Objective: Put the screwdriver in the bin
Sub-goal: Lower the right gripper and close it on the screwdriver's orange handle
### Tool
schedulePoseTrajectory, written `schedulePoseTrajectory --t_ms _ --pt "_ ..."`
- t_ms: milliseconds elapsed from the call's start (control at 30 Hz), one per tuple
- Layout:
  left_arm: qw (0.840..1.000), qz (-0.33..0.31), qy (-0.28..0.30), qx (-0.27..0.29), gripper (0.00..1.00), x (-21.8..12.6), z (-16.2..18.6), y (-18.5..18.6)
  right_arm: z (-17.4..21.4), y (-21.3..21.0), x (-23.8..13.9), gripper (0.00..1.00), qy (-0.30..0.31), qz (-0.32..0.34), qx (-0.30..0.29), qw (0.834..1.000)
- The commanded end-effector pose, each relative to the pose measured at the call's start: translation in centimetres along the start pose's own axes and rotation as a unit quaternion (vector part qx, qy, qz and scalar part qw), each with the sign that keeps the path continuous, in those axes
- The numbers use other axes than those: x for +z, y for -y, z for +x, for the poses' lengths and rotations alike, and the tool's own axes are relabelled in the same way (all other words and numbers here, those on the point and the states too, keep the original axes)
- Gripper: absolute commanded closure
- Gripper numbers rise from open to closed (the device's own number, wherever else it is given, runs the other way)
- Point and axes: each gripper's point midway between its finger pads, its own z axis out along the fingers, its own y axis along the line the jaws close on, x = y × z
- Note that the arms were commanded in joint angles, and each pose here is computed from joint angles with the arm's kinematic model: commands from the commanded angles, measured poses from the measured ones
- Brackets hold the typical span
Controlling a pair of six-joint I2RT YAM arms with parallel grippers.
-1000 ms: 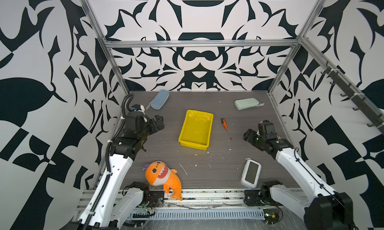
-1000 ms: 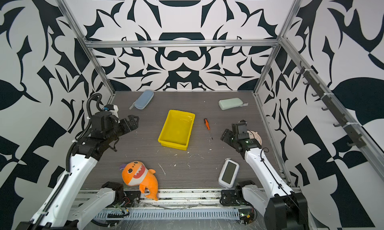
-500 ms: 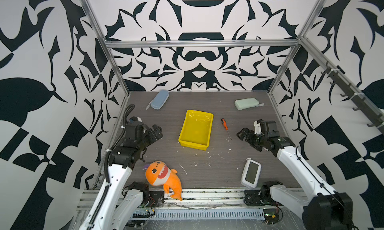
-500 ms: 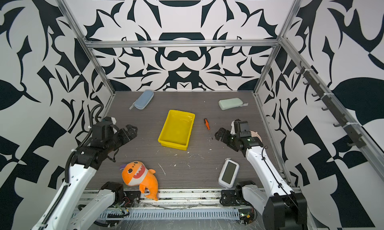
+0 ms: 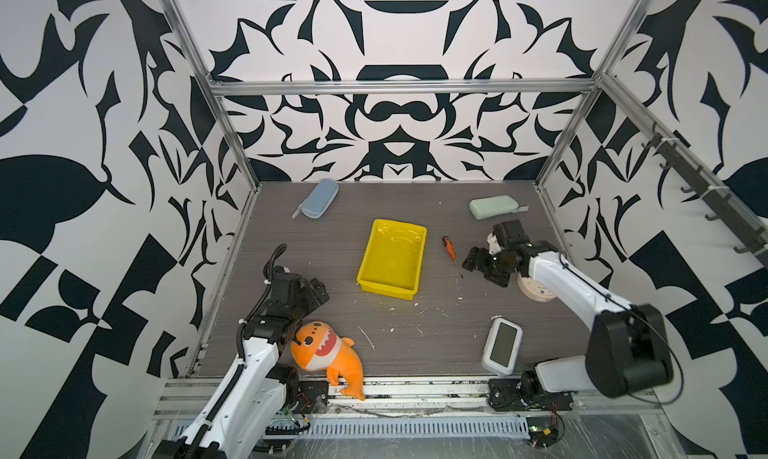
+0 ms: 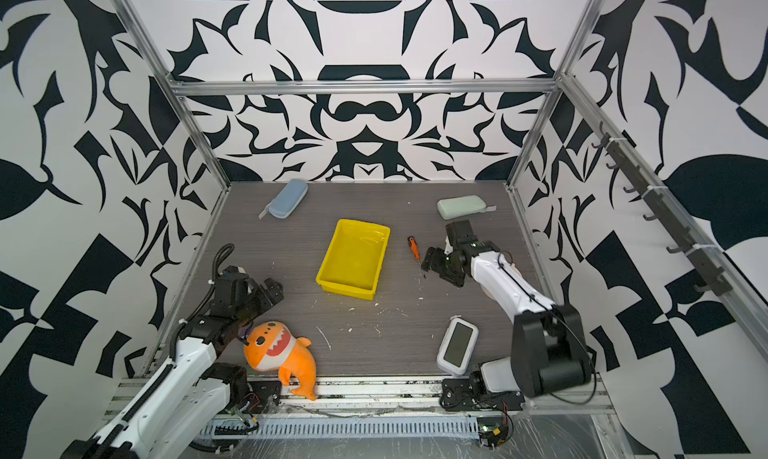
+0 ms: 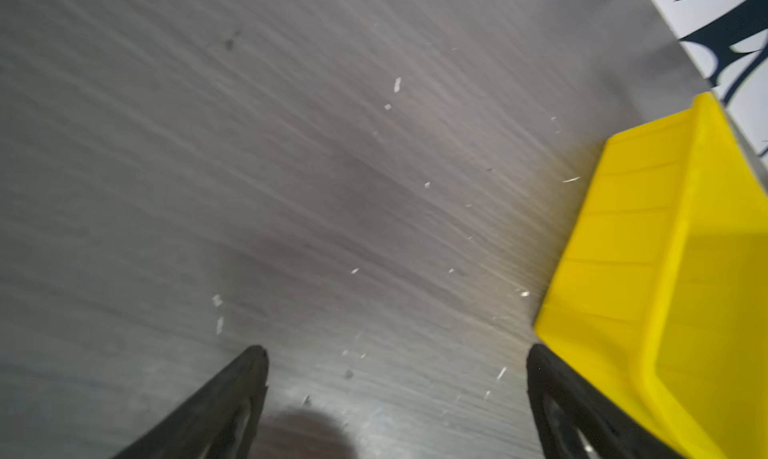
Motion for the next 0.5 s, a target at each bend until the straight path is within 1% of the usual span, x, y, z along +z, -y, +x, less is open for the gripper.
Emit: schedulePoseTrajectory --t_ms 0,100,167,233,267,400,467 --pt "1.0 0.029 0.005 0.008 0.0 0.1 -1.0 1.7 -2.5 -2.2 0.8 0.18 0.019 0.037 -0.032 0.999" --pt "1.0 0.008 -0.002 0.006 0.0 0.5 -1.1 1.2 -4.2 -4.0 1.9 0.2 0.014 0.069 -0.061 0.996" --pt "1.0 0.001 0.001 0.006 0.0 0.5 -1.3 1.1 -5.2 -4.0 2.7 0.2 0.007 0.099 -0.072 0.992" --pt "1.0 -0.004 0.01 0.002 0.0 0.4 -1.6 0.9 -5.7 -3.9 4.0 0.29 -0.002 0.109 -0.077 0.991" --pt "1.0 -0.002 0.018 0.002 0.0 0.3 -1.7 0.9 -5.8 -4.1 4.8 0.29 -0.009 0.107 -0.082 0.991" --pt "0.999 0.022 0.027 0.006 0.0 -0.2 -1.6 1.4 -6.3 -4.5 6.8 0.4 -0.021 0.104 -0.087 0.991" --pt "0.999 0.019 0.035 0.003 0.0 -0.2 -1.8 1.1 -6.6 -4.7 7.4 0.43 -0.024 0.104 -0.088 0.99"
